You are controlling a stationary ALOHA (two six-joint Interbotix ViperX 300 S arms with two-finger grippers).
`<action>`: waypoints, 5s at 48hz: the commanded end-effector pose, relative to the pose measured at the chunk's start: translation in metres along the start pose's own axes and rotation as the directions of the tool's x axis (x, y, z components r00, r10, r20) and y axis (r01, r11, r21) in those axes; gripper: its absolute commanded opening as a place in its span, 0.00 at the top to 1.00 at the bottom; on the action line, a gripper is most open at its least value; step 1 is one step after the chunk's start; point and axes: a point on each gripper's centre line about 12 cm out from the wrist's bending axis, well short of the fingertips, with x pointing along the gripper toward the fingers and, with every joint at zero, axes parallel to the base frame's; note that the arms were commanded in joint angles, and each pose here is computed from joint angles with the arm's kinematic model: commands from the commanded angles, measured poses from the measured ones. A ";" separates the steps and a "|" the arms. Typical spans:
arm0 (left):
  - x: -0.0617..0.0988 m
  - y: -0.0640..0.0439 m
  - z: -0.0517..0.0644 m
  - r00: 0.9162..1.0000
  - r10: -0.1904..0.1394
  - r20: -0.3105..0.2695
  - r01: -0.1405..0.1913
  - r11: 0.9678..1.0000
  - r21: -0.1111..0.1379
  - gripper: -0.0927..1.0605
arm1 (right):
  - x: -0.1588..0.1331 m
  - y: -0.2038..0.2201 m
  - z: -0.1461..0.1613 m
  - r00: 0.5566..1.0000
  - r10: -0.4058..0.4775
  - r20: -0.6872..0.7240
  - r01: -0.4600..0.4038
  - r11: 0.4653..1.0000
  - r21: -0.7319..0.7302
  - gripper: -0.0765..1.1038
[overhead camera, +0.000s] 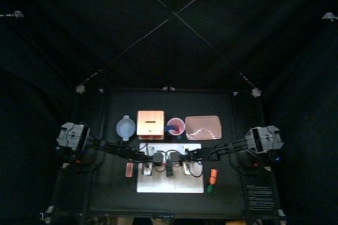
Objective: Cut the sushi into 4 pieces with the knife
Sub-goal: Cut the sushi into 4 pieces
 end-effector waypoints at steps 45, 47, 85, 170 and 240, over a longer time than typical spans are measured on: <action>-0.043 0.042 0.039 0.986 0.068 0.150 -0.084 0.991 0.100 0.67 | -0.037 -0.031 0.017 0.996 -0.055 0.075 0.053 0.998 0.025 0.71; -0.048 0.040 0.042 0.984 0.065 0.167 -0.083 0.991 0.102 0.67 | -0.042 -0.030 0.018 0.995 -0.054 0.084 0.051 0.998 0.028 0.71; -0.049 -0.028 0.042 0.976 -0.069 0.208 0.052 0.995 0.086 0.68 | -0.065 0.007 0.012 0.990 0.029 0.137 -0.030 1.000 0.006 0.71; -0.035 -0.038 0.024 0.984 -0.077 0.161 0.076 0.997 0.016 0.68 | -0.044 0.013 0.009 0.995 0.036 0.090 -0.036 0.999 -0.001 0.71; -0.025 -0.038 0.012 0.991 -0.071 0.111 0.070 0.997 0.012 0.68 | -0.034 0.013 0.008 0.997 0.031 0.065 -0.031 1.000 -0.004 0.71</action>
